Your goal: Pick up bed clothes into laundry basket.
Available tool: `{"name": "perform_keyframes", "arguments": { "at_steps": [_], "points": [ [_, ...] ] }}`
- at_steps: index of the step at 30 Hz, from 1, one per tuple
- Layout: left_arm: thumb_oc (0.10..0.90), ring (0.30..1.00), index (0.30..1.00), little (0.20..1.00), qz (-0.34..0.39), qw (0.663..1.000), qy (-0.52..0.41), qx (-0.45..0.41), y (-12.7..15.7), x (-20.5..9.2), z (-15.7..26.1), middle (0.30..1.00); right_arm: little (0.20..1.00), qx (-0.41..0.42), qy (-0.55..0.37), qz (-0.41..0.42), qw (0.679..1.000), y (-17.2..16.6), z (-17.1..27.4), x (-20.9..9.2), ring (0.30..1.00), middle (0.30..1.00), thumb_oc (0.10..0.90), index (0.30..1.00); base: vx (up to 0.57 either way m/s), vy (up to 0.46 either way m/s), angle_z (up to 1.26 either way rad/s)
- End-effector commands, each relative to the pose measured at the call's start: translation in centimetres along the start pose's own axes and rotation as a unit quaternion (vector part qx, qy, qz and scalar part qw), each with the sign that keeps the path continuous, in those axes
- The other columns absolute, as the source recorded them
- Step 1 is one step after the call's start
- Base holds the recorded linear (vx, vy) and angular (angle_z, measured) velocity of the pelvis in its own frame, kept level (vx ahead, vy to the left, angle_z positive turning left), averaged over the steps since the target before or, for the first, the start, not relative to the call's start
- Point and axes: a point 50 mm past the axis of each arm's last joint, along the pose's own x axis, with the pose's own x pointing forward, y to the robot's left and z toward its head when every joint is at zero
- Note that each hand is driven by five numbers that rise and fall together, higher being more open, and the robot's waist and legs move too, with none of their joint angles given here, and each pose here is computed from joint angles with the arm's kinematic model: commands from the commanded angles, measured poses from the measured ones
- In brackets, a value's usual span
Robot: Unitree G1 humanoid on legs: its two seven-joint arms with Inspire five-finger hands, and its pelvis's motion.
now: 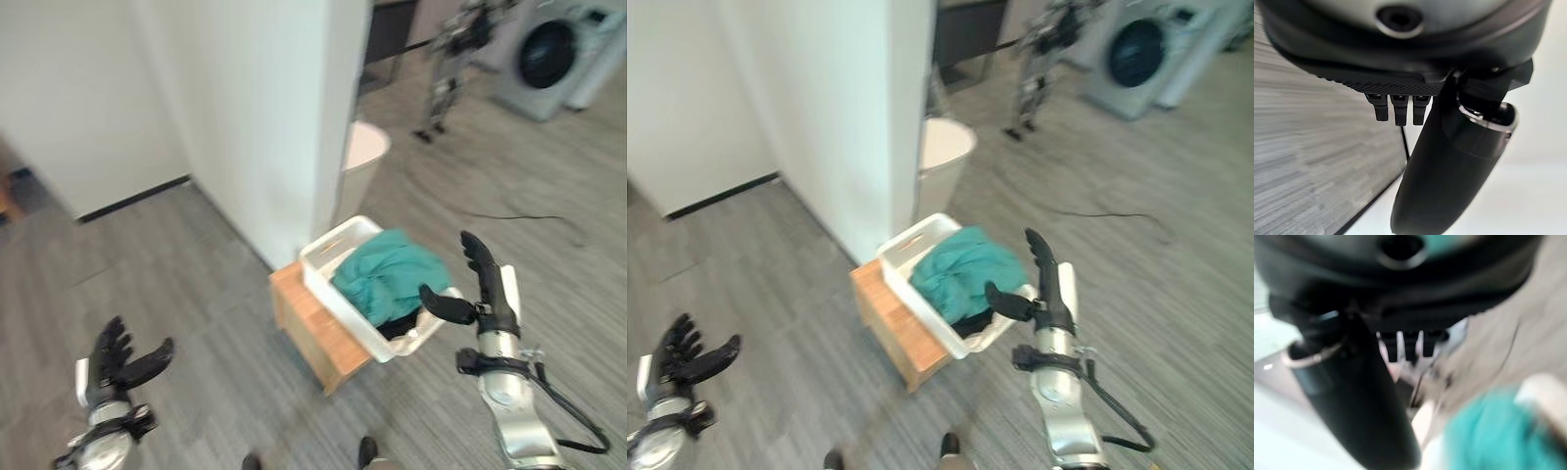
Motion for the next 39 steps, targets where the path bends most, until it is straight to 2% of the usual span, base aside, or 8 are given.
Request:
{"name": "perform_keyframes", "arguments": {
  "at_steps": [1,4,8,10,14,23,32,39],
  "points": [
    [0.8,0.9,0.9,0.9,-0.013,0.976,-0.218,-0.016,0.3,2.1,9.5,0.9,0.9,0.03,-0.181,-0.022,0.983,-2.6,6.7,2.6,0.9,0.9,0.8,0.9,-0.09,-0.198,1.62],
    [0.8,0.9,0.9,0.9,-0.032,0.966,-0.251,-0.044,-0.6,2.2,11.1,0.9,0.9,0.071,-0.274,0.023,0.959,-1.0,11.1,4.2,0.9,0.9,0.8,0.9,-0.16,-0.327,0.91],
    [0.8,0.9,0.9,0.9,-0.031,0.966,-0.251,-0.045,-0.6,2.2,11.1,0.9,0.9,0.071,-0.275,0.023,0.959,-1.0,11.2,4.3,0.9,0.9,0.8,0.9,-0.16,-0.072,0.94],
    [0.8,0.9,0.9,0.9,-0.072,0.964,-0.249,-0.061,-2.0,1.9,10.9,0.9,0.9,0.031,-0.294,0.049,0.954,-0.9,11.9,4.4,0.9,0.9,0.8,0.9,-0.82,-0.134,0.88],
    [0.8,0.9,0.9,0.9,-0.079,0.968,-0.232,-0.05,-2.3,2.1,10.3,0.9,0.9,0.018,-0.295,0.049,0.954,-1.3,12.1,4.1,0.9,0.9,0.8,0.9,-0.42,-0.017,3.47],
    [0.8,0.9,0.9,0.9,-0.097,0.97,-0.224,0.007,-3.1,3.1,10.9,0.9,0.9,-0.034,-0.272,0.012,0.962,-4.6,11.6,5.1,0.9,0.9,0.8,0.9,-0.23,0.493,1.97],
    [0.8,0.9,0.9,0.9,-0.09,0.967,-0.227,0.074,-3.5,3.8,11.2,0.9,0.9,0.034,-0.248,0.025,0.968,-1.8,11.0,4.9,0.9,0.9,0.8,0.9,-0.02,0.302,1.1],
    [0.8,0.9,0.9,0.9,-0.071,0.977,-0.195,0.052,-2.5,4.0,9.7,0.9,0.9,0.04,-0.237,0.063,0.969,0.8,10.5,5.1,0.9,0.9,0.8,0.9,0.05,0.247,1.35]
  ]
}}
